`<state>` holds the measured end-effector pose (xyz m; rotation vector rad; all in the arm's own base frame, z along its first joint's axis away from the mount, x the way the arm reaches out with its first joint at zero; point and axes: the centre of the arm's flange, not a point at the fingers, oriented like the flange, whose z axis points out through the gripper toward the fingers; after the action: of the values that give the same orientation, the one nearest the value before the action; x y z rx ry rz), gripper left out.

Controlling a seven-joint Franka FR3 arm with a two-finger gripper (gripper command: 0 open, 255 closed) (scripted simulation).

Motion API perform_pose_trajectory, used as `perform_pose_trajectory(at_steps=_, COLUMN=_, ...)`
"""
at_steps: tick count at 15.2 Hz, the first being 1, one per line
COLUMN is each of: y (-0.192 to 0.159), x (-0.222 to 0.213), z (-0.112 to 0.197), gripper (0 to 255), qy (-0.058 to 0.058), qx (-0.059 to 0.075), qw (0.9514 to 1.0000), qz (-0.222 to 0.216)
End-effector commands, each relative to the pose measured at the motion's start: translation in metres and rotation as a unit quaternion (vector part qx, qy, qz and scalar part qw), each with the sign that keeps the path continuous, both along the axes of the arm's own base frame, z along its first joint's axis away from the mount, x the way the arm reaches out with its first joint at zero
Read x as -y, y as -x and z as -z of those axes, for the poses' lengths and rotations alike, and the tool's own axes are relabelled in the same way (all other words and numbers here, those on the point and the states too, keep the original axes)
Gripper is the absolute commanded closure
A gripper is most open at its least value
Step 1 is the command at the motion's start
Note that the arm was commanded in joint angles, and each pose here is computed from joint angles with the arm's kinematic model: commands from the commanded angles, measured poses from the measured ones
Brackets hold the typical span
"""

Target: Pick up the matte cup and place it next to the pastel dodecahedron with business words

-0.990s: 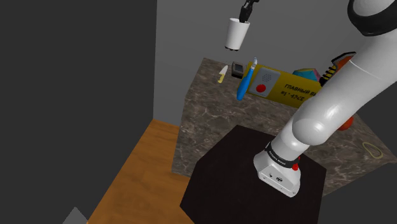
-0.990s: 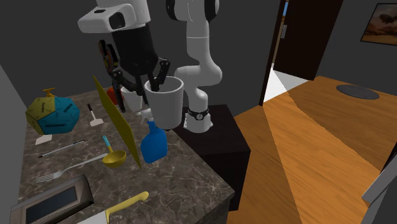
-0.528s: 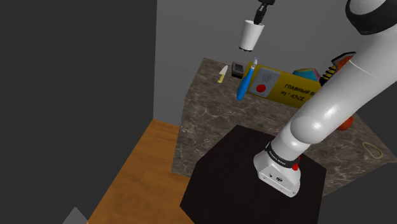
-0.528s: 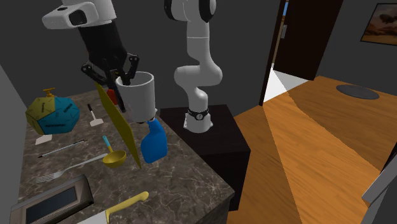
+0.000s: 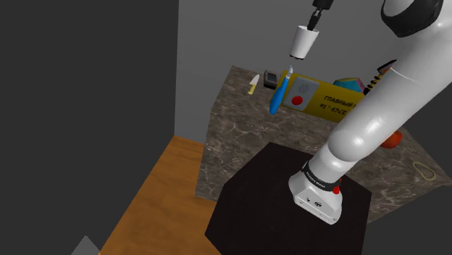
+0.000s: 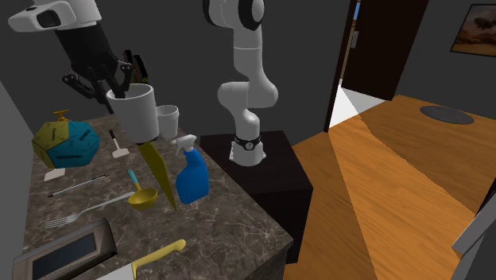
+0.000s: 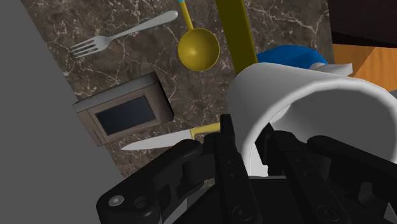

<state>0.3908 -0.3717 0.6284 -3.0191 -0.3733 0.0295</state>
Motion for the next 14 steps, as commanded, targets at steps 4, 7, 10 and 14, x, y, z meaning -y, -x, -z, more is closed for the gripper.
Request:
perform_pose_trajectory(at_steps=4, y=0.030, x=0.057, z=0.000, gripper=255, qy=0.000, qx=0.000, qw=1.0000, qz=-0.001)
perform_pose_trajectory(at_steps=7, y=0.049, x=0.092, z=0.000, gripper=255, qy=0.000, qx=0.000, qw=1.0000, qz=-0.001)
perform_pose_trajectory(at_steps=10, y=0.068, x=0.127, z=0.000, gripper=255, qy=0.000, qx=0.000, qw=1.0000, qz=-0.001)
perform_pose_trajectory(at_steps=14, y=0.093, x=0.173, z=0.000, gripper=255, qy=0.000, qx=0.000, qw=1.0000, qz=-0.001)
